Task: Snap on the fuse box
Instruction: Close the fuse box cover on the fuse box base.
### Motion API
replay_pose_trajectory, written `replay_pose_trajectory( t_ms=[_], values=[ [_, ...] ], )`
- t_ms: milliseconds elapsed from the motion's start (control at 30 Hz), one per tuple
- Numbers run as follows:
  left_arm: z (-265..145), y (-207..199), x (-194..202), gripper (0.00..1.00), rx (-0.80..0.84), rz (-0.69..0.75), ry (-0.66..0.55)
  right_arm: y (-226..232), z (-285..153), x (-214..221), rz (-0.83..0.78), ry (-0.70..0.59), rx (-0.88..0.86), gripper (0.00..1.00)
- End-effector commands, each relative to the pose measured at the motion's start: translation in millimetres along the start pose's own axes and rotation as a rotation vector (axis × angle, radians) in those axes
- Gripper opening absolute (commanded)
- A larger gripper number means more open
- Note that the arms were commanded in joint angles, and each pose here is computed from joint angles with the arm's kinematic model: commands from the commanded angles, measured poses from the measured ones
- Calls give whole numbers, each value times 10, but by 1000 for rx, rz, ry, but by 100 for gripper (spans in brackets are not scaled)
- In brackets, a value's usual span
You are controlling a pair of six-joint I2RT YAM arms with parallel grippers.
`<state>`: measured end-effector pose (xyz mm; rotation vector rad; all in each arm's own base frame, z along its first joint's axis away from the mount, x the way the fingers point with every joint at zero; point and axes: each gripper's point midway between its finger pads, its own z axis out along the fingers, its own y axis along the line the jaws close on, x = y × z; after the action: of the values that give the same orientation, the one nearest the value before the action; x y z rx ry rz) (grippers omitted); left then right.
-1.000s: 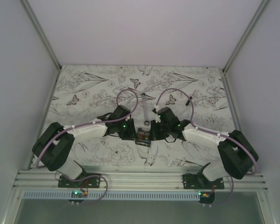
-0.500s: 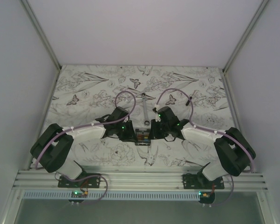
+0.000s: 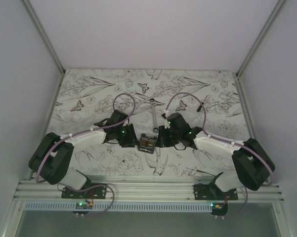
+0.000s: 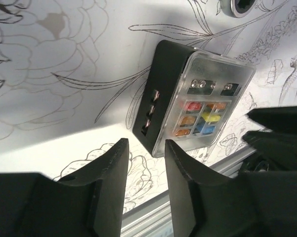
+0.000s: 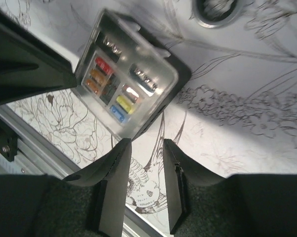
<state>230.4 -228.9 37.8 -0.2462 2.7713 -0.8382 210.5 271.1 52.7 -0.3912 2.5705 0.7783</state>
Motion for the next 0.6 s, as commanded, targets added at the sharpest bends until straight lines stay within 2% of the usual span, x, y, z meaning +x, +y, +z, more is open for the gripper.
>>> replay_pose_trajectory(
  t_ms=[0, 200, 433, 567],
  values=[
    [-173, 51, -139, 41, -64, 67, -60, -53, -126, -444, 30, -137, 29, 39],
    [-164, -148, -471, 51, -57, 118, -114, -90, -23, -682, 91, -178, -13, 39],
    [59, -184, -564, 50, -60, 117, -54, -85, 123, -777, 107, -175, -34, 38],
    [146, -203, -538, 47, -47, 108, -15, -168, 258, -657, 129, -125, -15, 36]
  ],
)
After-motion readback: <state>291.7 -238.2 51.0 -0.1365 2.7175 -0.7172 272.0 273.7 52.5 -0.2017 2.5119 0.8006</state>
